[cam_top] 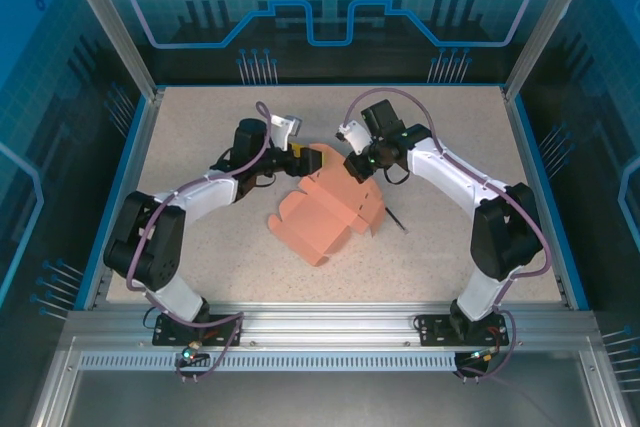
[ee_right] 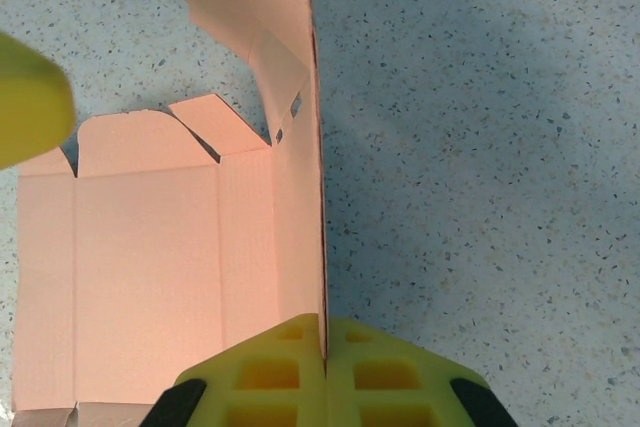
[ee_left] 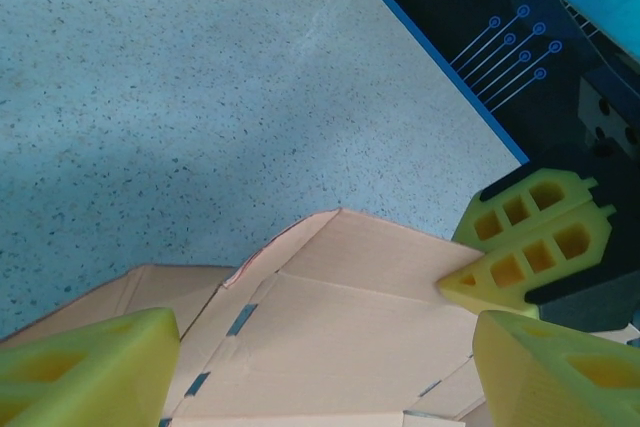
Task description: Fold the paper box
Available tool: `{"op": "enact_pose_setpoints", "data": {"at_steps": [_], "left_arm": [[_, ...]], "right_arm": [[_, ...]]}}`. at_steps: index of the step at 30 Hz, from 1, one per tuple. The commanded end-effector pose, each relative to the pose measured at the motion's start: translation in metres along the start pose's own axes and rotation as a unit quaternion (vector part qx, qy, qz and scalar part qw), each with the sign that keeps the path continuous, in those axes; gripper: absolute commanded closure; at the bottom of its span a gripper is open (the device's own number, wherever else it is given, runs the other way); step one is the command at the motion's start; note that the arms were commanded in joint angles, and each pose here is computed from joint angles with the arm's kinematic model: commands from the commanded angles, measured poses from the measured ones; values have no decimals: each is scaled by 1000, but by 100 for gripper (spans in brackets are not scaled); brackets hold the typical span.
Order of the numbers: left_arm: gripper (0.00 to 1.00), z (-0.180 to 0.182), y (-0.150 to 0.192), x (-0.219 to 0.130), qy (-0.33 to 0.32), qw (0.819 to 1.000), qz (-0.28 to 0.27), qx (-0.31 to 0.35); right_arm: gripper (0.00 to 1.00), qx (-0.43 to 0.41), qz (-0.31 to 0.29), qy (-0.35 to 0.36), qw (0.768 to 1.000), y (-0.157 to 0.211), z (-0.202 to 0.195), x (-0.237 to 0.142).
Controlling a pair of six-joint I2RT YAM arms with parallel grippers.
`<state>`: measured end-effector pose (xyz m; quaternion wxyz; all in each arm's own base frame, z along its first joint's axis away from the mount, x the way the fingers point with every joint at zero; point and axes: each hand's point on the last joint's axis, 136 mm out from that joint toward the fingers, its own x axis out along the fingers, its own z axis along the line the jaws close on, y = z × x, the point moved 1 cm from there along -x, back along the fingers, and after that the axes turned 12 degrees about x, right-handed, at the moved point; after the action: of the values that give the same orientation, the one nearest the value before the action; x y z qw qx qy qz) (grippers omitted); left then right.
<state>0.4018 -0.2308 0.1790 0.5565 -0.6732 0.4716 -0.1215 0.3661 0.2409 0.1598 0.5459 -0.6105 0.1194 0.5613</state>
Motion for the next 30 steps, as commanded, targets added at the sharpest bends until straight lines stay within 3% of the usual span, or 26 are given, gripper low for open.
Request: {"op": "enact_pose_setpoints", "data": {"at_steps": [1,10,18,30], "left_arm": [[21,-3,-10,1,21,1000,-6,-4],[28,-19,-15,-1,66,998,-19,10],[28,5,-12,-11,-29,999,-16,15],[27,-2,-21,-2,6,1000,-9,26]], "right_arm": [[100,-5,-15,-15,1000,-5,5,-10],[100,-4,-20,-13,1000,-8,5,-12],[100,-3,-16,1,1000,-5,0,-14],[100,-3,-21,-16,1000,-6,5,-15]]}}
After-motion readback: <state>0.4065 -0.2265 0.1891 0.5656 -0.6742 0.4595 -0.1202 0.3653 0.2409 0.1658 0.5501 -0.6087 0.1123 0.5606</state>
